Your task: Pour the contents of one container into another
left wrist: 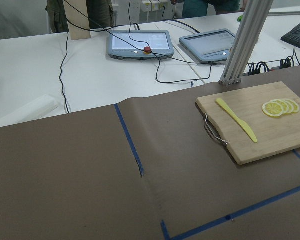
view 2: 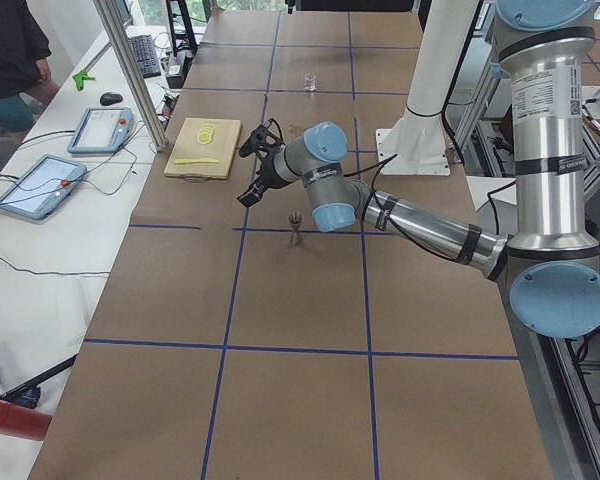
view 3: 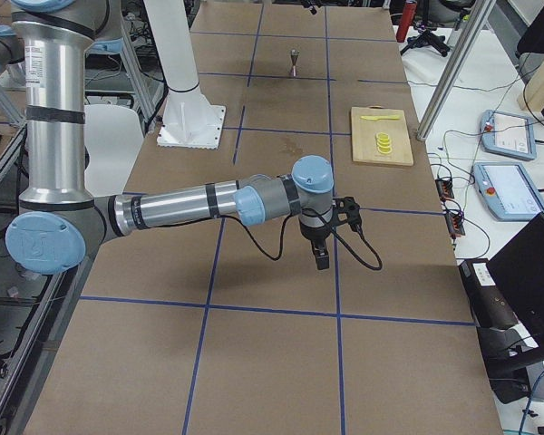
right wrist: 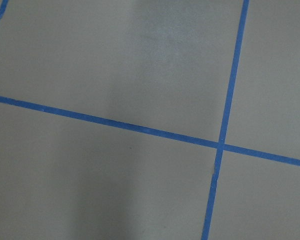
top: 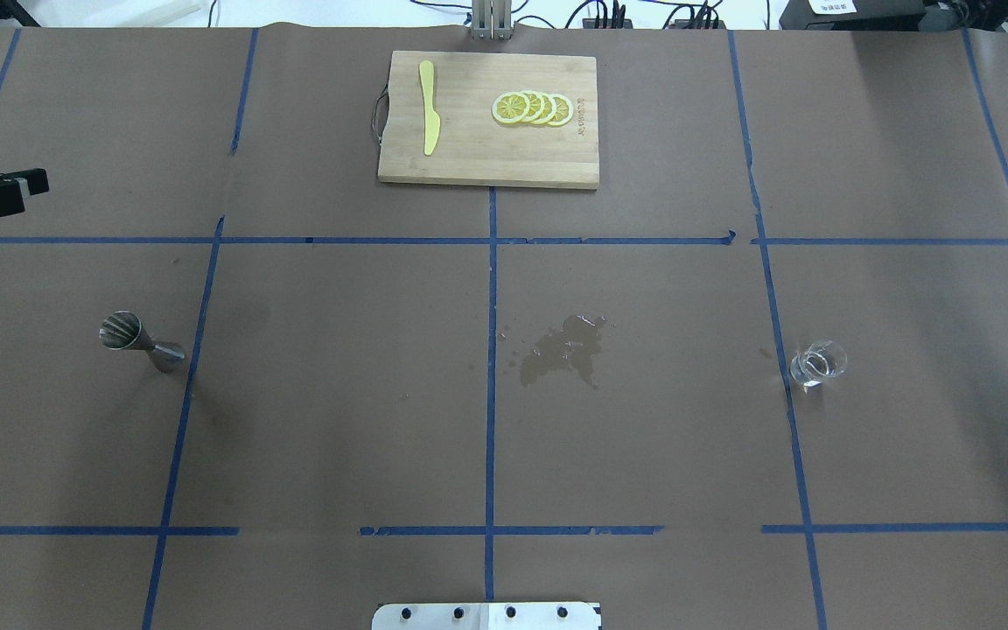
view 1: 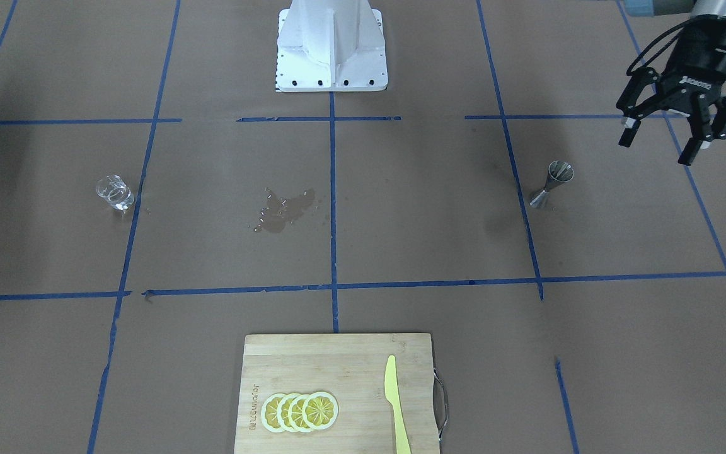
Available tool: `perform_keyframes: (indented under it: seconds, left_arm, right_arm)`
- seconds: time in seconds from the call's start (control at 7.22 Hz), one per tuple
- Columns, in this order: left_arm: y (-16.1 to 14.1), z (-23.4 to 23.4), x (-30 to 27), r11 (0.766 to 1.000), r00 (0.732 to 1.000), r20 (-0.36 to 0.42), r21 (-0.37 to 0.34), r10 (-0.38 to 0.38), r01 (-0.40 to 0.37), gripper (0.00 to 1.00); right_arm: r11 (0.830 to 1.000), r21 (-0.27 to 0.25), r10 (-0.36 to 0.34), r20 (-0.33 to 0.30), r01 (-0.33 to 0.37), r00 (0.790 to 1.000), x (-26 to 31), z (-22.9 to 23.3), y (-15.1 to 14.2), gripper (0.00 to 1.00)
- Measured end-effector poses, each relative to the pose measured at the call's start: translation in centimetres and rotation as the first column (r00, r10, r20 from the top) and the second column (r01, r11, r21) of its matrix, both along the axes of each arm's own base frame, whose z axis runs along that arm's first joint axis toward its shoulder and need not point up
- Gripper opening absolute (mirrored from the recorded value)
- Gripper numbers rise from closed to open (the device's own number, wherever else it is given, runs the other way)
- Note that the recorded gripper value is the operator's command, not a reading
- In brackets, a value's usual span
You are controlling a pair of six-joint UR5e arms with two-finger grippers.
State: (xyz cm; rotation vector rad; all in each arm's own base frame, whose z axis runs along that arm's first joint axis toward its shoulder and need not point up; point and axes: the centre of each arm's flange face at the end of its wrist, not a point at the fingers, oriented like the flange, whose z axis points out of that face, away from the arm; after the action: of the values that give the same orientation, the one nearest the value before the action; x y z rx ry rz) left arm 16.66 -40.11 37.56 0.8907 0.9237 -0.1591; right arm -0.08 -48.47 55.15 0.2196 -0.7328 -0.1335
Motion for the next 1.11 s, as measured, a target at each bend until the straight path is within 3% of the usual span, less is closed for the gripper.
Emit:
perform_keyframes:
  seconds: [0.28, 0.55, 0.83, 1.11]
  left_arm:
    - [3.1, 1.3, 3.8, 0.985, 0.984, 0.041, 0.006, -0.173, 0.173, 1.0]
    - [6.1, 2.6, 7.4, 0.951, 0.95, 0.058, 0.044, -0.308, 0.306, 1.0]
    - [7.8, 5.3, 11.0, 0.914, 0.914, 0.047, 0.067, -0.404, 0.4, 1.0]
    - [9.2, 8.3, 14.6, 0.894, 0.897, 0.01, 0.092, -0.442, 0.439, 1.0]
  right_arm:
    - [1.0, -0.001, 0.001, 0.0, -0.001, 1.0, 0.0, 0.0, 0.1, 1.0]
    - [1.0, -0.003, 0.0, 0.0, 0.0, 1.0, 0.0, 0.1, 0.1, 1.0]
    - [1.0, -0.004, 0.001, 0.0, -0.001, 1.0, 0.0, 0.1, 0.1, 1.0]
    - [1.0, -0.006, 0.001, -0.001, -0.001, 1.0, 0.0, 0.3, 0.1, 1.0]
